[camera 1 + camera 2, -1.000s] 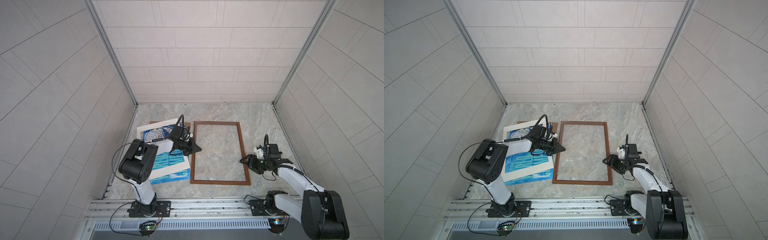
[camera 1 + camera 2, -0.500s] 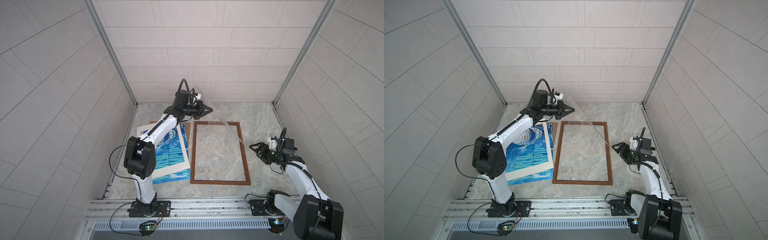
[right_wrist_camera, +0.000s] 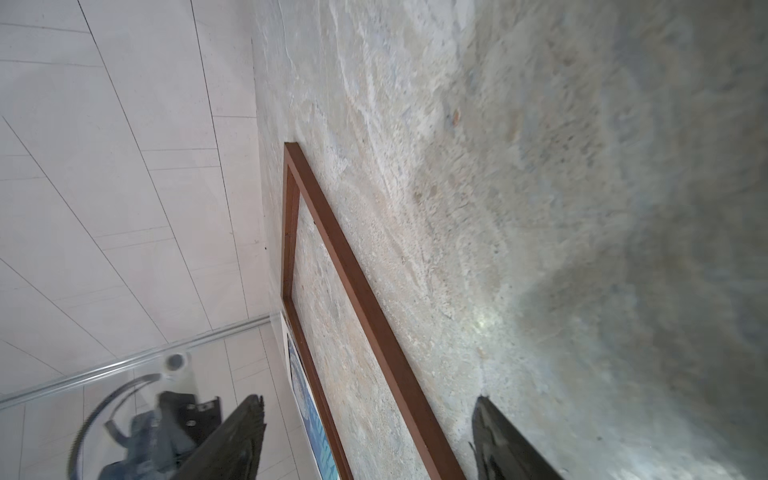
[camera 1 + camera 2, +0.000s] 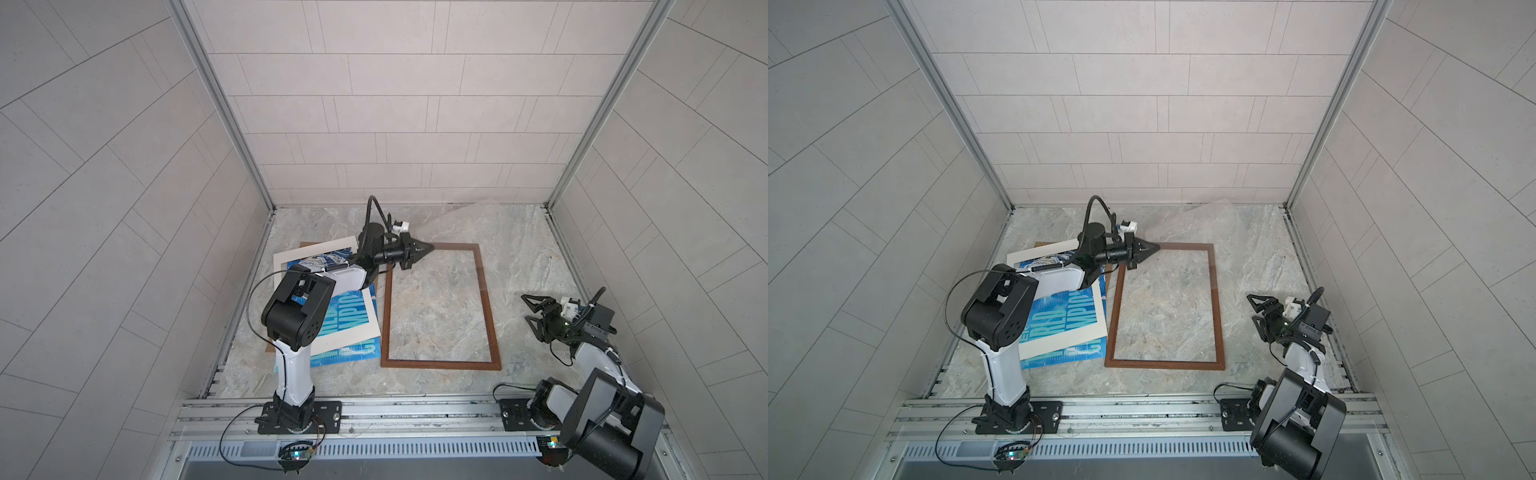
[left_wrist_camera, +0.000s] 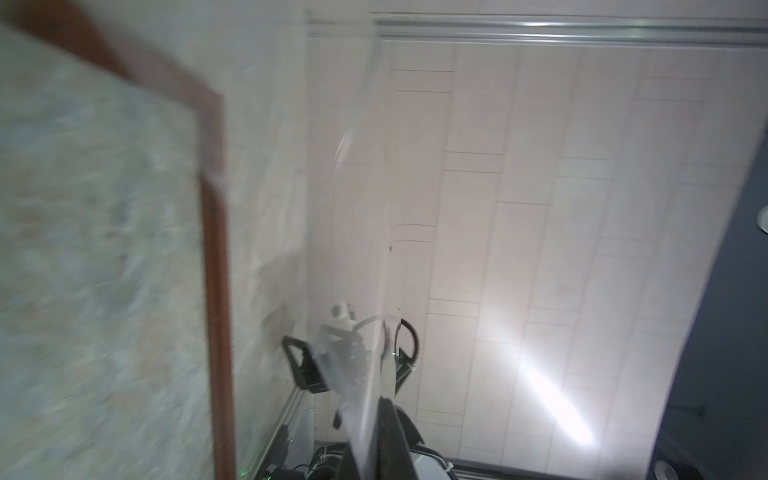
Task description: Put the photo into the frame
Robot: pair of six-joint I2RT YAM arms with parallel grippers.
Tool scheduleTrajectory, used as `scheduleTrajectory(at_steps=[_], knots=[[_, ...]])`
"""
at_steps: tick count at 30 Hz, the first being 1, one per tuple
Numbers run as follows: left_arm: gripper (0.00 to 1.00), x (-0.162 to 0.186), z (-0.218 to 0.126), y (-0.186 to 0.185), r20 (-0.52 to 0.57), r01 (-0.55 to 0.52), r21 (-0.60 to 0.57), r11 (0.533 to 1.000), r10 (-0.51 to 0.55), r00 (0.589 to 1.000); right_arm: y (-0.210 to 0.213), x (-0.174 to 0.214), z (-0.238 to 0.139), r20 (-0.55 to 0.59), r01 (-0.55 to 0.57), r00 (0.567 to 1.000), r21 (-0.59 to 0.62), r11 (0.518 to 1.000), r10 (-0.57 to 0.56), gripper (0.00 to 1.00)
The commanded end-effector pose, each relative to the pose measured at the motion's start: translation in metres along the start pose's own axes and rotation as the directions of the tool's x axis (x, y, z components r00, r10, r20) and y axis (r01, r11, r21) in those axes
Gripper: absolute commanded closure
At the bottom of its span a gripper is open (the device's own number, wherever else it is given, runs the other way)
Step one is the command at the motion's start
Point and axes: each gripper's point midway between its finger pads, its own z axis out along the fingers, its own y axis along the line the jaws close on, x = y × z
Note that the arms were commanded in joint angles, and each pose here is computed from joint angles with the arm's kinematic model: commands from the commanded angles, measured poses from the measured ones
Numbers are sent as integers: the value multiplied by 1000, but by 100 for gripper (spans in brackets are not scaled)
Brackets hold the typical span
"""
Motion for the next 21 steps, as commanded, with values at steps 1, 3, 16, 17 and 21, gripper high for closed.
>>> scheduleTrajectory(at_steps=[1, 3, 16, 17, 21], knots=[[100, 17, -20, 10, -17, -179, -132, 975, 178, 984, -1, -2, -1, 19, 25, 1000, 1, 1000, -25, 26], [100, 27, -25, 30, -50, -160, -191, 968, 153, 987, -2, 2, 2, -7, 50, 999, 7, 999, -50, 25], [100, 47, -37, 90, -72, -85, -304, 949, 66, 995, -40, 69, 13, -300, 194, 943, 150, 970, -142, 21], [100, 47, -36, 92, -77, -86, -304, 949, 65, 995, -40, 70, 16, -301, 194, 943, 139, 971, -145, 22], [100, 48, -34, 98, -89, -78, -308, 948, 53, 995, -39, 80, 21, -353, 208, 924, 136, 969, -149, 24]])
